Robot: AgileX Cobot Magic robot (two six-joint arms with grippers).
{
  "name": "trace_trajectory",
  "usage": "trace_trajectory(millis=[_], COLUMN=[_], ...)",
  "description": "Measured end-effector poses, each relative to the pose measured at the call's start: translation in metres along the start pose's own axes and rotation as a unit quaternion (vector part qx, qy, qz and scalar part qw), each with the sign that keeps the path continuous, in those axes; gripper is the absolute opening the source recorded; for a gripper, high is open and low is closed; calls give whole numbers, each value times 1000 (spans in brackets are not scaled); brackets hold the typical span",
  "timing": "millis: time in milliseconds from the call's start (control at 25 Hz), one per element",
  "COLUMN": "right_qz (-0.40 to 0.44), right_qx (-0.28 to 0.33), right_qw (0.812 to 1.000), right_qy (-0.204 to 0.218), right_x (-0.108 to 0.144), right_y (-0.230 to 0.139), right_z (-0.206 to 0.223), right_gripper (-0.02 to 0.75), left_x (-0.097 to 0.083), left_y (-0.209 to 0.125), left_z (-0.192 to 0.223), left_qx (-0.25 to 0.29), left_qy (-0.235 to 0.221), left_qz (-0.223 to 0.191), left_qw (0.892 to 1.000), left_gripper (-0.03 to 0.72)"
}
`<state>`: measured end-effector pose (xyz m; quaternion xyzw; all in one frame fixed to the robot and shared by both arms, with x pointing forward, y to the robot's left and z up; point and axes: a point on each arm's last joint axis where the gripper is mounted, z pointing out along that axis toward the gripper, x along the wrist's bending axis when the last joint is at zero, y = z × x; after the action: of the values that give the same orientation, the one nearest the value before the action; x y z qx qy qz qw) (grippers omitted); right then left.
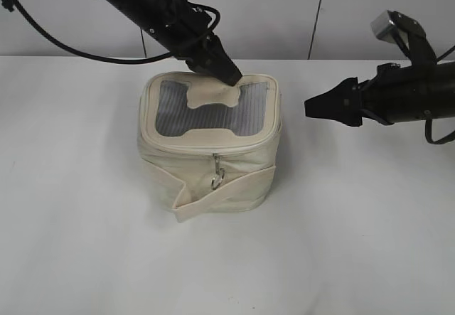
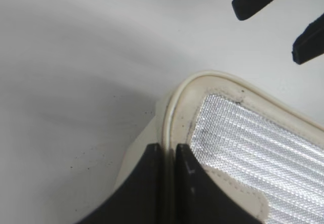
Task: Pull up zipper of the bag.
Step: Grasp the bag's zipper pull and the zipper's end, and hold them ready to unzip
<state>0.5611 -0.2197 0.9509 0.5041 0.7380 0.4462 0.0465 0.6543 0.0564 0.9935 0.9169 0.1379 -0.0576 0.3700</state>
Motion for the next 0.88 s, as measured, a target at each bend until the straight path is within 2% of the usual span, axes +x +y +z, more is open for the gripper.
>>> trace_trajectory(millis=[360, 520, 880], right_qz=[-45, -53, -52], right_qx=[21, 17, 14], right_qw=[998, 998, 998], right_qy=[29, 28, 25], right_x=[2, 5, -8], right_y=[-16, -20, -13], right_z=[28, 43, 67], right_gripper=[565, 563, 524], left_x=[0, 0, 0], left_y=[0, 0, 0], left_z=[0, 0, 0], left_qx=[1, 1, 0], left_qy=[0, 0, 0], left_qz=[0, -2, -4], left_qw=[1000, 1000, 1000], left_gripper=[50, 50, 50])
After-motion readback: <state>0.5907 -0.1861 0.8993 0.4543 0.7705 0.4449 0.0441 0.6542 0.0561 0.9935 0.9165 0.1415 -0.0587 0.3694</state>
